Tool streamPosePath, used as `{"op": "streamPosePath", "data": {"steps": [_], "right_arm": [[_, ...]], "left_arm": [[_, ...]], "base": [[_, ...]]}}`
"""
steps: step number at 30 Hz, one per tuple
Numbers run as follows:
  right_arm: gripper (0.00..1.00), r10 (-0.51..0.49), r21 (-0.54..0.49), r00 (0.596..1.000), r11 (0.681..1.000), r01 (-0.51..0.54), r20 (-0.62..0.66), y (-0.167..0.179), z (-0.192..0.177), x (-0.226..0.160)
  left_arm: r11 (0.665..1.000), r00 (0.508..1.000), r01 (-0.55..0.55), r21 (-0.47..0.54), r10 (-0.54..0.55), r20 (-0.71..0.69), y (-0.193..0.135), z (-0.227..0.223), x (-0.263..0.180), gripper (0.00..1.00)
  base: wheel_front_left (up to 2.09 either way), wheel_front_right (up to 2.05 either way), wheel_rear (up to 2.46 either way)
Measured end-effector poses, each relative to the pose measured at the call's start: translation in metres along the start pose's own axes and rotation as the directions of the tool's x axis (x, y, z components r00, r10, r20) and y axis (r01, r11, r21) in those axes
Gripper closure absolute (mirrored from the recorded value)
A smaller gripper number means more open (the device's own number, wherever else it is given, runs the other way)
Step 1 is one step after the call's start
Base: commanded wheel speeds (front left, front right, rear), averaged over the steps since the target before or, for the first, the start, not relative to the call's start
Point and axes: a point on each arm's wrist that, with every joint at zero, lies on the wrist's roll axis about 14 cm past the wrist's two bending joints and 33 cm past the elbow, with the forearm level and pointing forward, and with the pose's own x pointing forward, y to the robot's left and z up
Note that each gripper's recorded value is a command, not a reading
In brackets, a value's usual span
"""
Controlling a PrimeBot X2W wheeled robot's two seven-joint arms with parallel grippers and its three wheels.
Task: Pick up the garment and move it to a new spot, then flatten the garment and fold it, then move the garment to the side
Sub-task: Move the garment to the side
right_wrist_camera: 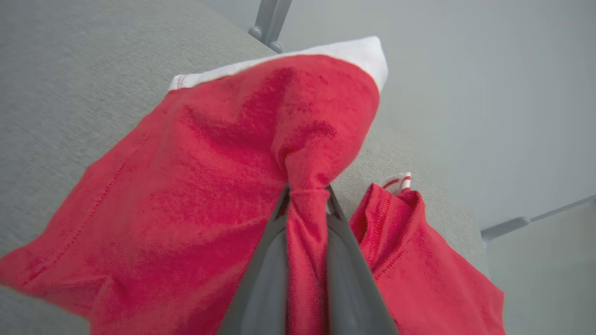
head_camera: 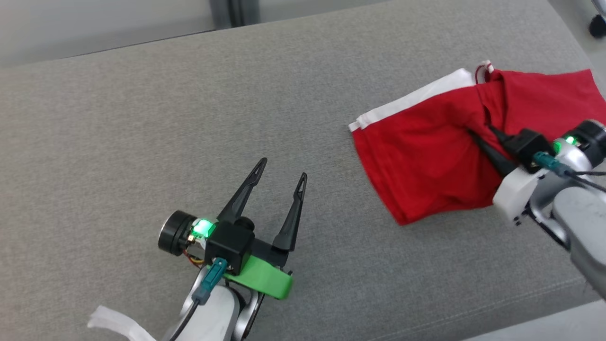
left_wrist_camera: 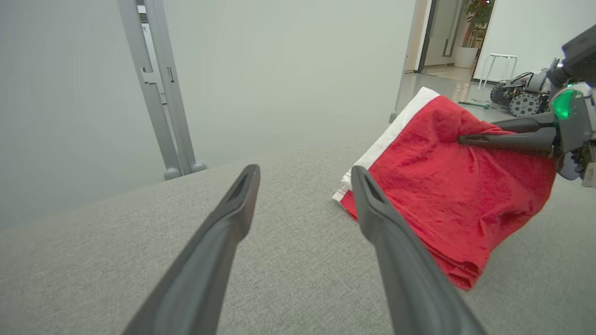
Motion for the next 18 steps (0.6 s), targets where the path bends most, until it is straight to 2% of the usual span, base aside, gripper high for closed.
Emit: {"op": "streamPosePath", "data": {"steps": [4,8,18], "right_arm": [[1.00,-0.117,-0.008,0.992,0.993,0.117,-0.045,-0.053,-0.018,-0.012],[1.00,-0.203,-0.025,0.973,0.979,0.201,-0.111,-0.092,-0.040,-0.016],[1.00,-0.303,-0.043,0.909,0.952,0.304,-0.286,-0.134,-0.101,-0.015]], "left_arm": [[0.997,0.997,0.081,-0.004,-0.081,0.001,-0.015,-0.009,0.022,0.00],[0.992,0.992,0.123,-0.010,-0.123,-0.013,-0.018,-0.025,0.039,0.00],[0.992,0.991,0.108,-0.070,-0.114,-0.077,-0.001,-0.074,0.054,0.00]], "base": [[0.00,0.00,0.00],[0.00,0.00,0.00],[0.00,0.00,0.00]]}}
